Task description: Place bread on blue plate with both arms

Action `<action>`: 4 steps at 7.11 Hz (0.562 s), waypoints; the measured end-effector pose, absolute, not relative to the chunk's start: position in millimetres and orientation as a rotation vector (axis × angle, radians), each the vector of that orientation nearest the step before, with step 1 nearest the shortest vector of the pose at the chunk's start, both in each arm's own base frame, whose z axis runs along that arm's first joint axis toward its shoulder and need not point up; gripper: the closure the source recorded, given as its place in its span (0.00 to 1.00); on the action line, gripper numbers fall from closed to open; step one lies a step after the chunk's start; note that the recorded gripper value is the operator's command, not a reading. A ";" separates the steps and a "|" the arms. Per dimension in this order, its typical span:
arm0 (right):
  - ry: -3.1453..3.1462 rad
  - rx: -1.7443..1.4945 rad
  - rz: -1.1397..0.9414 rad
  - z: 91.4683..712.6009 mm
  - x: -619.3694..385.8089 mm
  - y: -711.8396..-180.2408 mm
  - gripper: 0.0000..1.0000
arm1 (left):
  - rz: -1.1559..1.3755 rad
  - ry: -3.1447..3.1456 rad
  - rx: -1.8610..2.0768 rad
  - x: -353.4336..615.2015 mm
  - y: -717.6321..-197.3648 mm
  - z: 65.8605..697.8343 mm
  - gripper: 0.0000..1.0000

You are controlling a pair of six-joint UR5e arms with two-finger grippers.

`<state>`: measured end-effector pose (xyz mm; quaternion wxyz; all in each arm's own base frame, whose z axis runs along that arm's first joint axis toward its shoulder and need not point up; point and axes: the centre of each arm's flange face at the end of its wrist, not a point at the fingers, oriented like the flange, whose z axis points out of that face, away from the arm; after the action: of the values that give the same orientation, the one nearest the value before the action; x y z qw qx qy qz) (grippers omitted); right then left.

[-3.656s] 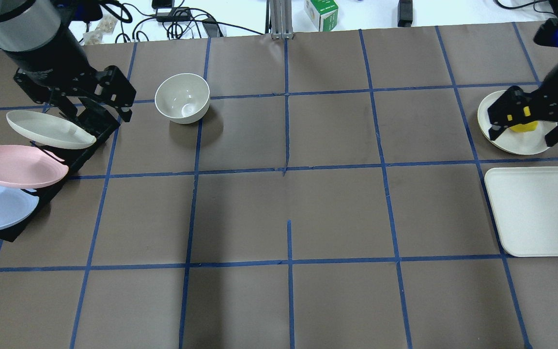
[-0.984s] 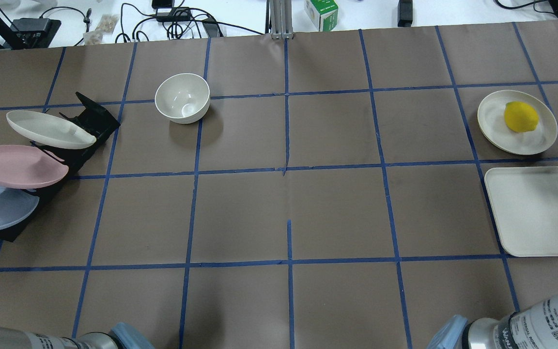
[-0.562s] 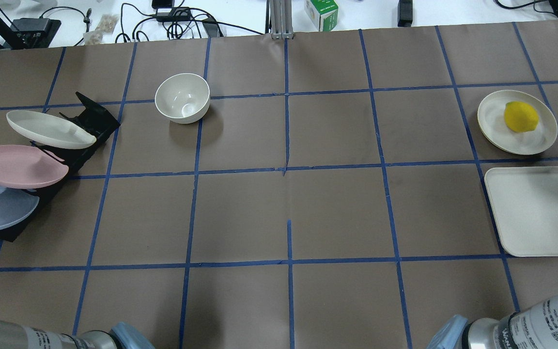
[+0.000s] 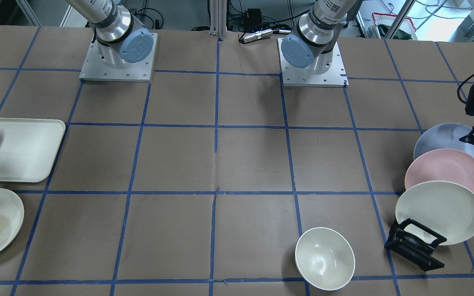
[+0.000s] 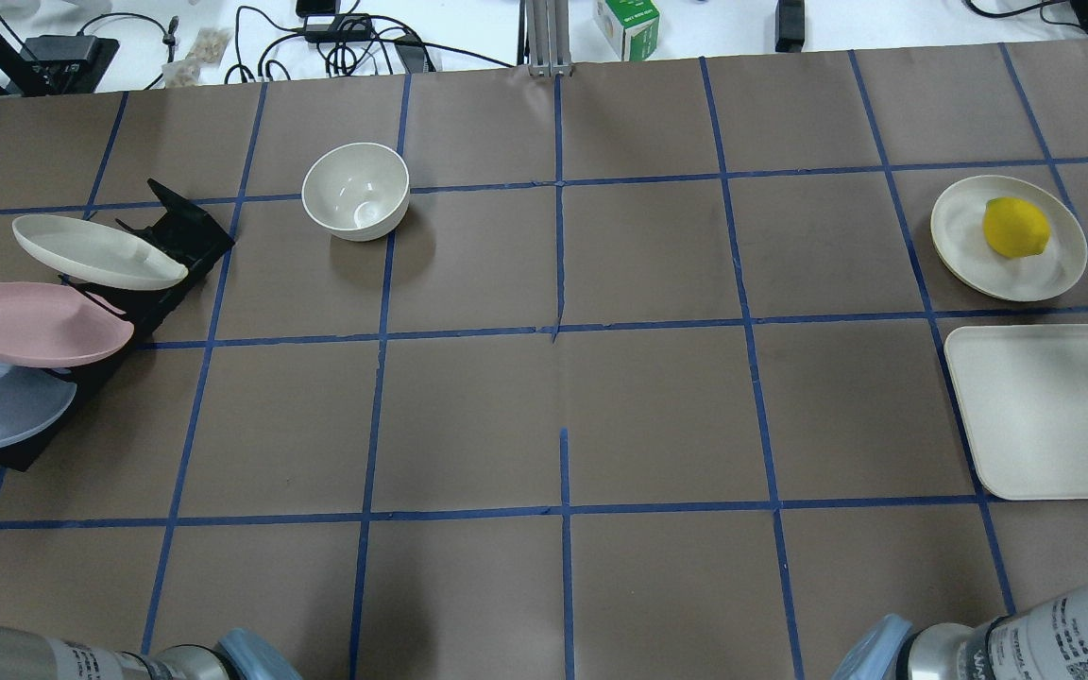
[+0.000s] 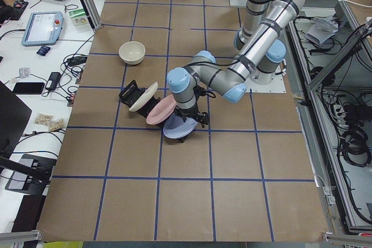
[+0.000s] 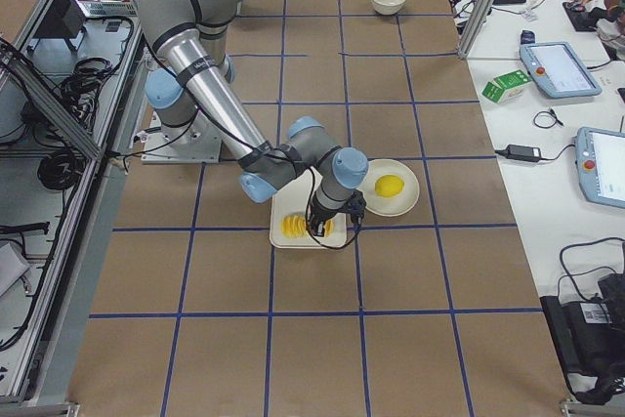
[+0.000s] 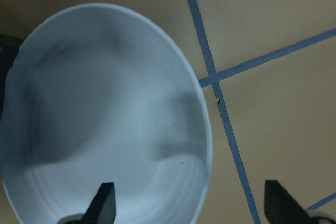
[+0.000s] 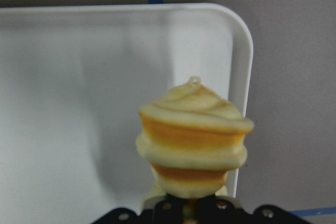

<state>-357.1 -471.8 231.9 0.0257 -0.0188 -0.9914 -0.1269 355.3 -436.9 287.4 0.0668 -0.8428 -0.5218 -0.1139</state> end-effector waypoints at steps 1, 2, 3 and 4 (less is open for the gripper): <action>-3.062 -0.068 -0.371 244.0 -345.1 -476.9 1.00 | -0.371 -1.547 -2.591 356.9 -434.6 285.9 0.00; -3.059 -0.063 -0.350 259.5 -327.7 -484.1 1.00 | -0.388 -1.554 -2.610 360.7 -431.7 285.8 0.17; -3.055 -0.076 -0.341 279.8 -306.6 -488.6 1.00 | -0.393 -1.576 -2.611 365.3 -428.3 286.7 0.34; -3.050 -0.095 -0.341 301.0 -279.0 -492.9 1.00 | -0.390 -1.592 -2.610 367.4 -426.8 287.6 0.46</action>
<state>-279.0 -492.9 301.0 0.0357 -0.0310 -0.9927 -0.1112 367.4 -426.8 287.6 0.0301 -0.8465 -0.5163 -0.1264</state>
